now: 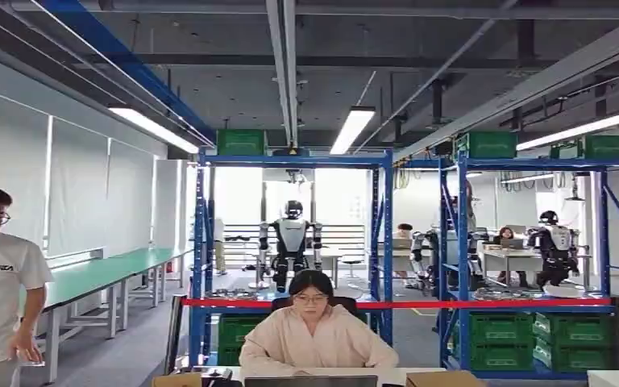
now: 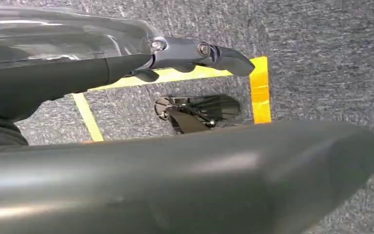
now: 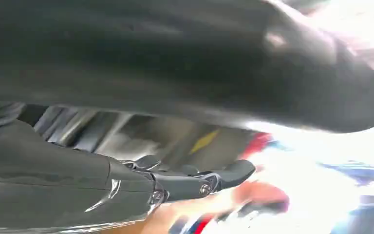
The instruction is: Take the parts from the cabinet and place them on the table.
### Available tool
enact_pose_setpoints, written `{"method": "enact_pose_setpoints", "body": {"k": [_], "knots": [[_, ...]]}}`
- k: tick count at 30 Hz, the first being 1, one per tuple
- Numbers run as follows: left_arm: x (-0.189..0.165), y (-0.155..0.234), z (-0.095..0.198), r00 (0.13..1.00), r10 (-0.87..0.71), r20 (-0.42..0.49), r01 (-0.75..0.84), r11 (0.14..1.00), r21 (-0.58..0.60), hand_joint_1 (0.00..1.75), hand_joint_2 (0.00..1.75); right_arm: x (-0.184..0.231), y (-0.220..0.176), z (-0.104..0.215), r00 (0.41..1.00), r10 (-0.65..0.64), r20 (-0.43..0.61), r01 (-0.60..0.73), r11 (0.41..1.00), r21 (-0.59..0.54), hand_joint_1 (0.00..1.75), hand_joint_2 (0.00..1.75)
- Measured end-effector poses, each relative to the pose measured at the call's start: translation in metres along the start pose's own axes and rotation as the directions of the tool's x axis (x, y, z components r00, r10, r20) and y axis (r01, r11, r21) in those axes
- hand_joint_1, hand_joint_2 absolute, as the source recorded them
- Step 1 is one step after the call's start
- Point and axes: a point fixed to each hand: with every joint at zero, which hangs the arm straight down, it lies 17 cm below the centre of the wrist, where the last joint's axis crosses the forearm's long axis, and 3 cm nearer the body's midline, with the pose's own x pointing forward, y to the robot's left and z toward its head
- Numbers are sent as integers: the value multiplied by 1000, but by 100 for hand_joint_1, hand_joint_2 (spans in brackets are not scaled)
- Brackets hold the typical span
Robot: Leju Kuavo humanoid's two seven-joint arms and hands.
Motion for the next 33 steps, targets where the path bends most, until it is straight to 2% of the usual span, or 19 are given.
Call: {"method": "enact_pose_setpoints", "body": {"k": [3,7,12,15,19,25,33], "knots": [[-5,2,2,1000,10,-10,-10,1000,9,0,0,51,31,6,982,-118,149,119,993,8,0,0],[-5,3,2,1000,12,-9,-12,1000,17,0,0,100,62,17,946,-183,268,176,983,50,0,0],[-6,1,1,1000,-18,-13,19,999,26,0,0,144,71,45,895,-225,385,212,974,77,0,0],[-8,-9,0,999,-36,-26,37,999,16,0,0,156,73,67,884,-239,401,219,971,97,0,0],[2,-17,-5,999,-33,-15,33,999,5,0,0,167,77,76,881,-230,414,200,973,117,0,0],[2,-14,-3,1000,15,-1,-15,1000,14,0,0,179,97,67,867,-240,437,200,970,135,0,0],[-9,-6,1,999,40,-30,-39,999,32,0,0,199,122,56,824,-298,482,239,954,181,0,0]]}}
